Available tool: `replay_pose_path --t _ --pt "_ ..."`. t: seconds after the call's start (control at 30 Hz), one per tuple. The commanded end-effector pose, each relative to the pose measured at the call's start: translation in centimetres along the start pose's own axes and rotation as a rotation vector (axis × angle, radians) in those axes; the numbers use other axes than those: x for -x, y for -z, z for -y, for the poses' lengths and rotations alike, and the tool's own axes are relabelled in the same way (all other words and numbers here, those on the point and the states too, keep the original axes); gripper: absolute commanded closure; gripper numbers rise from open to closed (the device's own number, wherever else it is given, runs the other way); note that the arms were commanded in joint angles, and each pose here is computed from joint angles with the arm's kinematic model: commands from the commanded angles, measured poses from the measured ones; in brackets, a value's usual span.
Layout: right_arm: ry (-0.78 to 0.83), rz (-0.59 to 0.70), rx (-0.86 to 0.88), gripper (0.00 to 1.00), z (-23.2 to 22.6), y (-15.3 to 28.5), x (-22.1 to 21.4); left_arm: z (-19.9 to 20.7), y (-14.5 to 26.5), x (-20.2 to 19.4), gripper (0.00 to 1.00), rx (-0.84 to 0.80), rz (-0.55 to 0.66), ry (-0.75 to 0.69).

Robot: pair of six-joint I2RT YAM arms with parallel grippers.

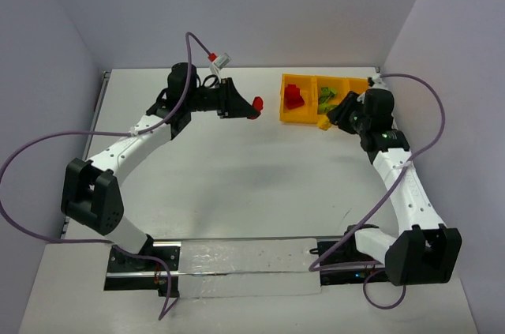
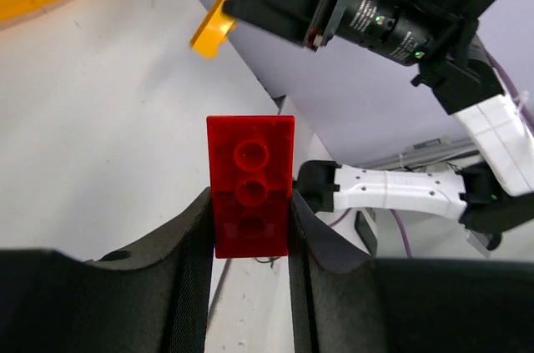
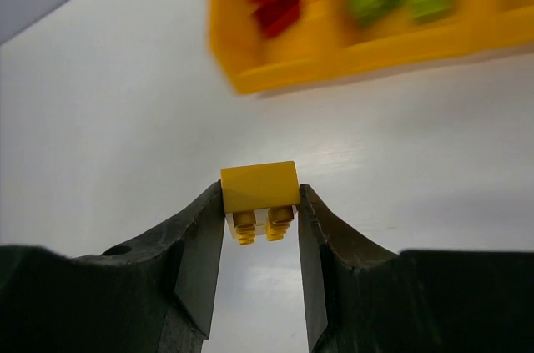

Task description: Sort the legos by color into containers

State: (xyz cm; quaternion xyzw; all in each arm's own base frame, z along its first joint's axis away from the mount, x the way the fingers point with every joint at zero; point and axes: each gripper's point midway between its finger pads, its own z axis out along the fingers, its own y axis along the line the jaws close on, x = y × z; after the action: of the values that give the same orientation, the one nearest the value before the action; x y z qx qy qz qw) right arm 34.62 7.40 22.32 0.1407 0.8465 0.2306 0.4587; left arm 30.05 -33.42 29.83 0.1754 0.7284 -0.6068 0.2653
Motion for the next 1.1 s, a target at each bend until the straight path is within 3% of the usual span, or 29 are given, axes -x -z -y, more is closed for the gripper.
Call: replay_pose_path --t 0.0,0.1,0.3,0.63,0.7,0.8,0.87,0.93,1.07 --pt "-0.028 0.278 -0.450 1.00 8.8 2.1 6.8 -0.8 -0.9 1.3 1.00 0.099 0.013 -0.064" --pt "-0.081 0.366 -0.552 1.00 11.5 1.7 10.2 -2.9 -2.0 1.7 1.00 0.201 0.006 -0.065" --pt "-0.124 0.396 -0.666 1.00 15.8 -2.3 14.5 -3.0 -4.6 3.8 1.00 0.263 0.016 -0.077" --pt "-0.133 0.308 -0.730 0.82 20.4 -9.1 16.6 -7.3 -10.9 6.4 1.00 0.267 -0.007 0.001" --pt "-0.127 0.290 -0.721 0.74 20.8 -10.2 16.5 -8.3 -11.9 7.1 1.00 0.267 -0.007 0.002" --pt "-0.118 0.272 -0.713 0.40 21.2 -11.6 16.7 -10.5 -13.8 7.6 1.00 0.266 -0.012 0.020" --pt "-0.117 0.262 -0.706 0.27 21.3 -12.1 16.7 -10.8 -14.4 8.1 1.00 0.252 0.000 0.021" --pt "-0.108 0.250 -0.681 0.19 20.8 -12.9 17.0 -12.6 -15.6 8.2 1.00 0.237 0.014 0.045" --pt "-0.101 0.269 -0.647 0.17 19.5 -12.0 18.0 -14.8 -16.7 8.8 1.00 0.223 0.059 0.072"
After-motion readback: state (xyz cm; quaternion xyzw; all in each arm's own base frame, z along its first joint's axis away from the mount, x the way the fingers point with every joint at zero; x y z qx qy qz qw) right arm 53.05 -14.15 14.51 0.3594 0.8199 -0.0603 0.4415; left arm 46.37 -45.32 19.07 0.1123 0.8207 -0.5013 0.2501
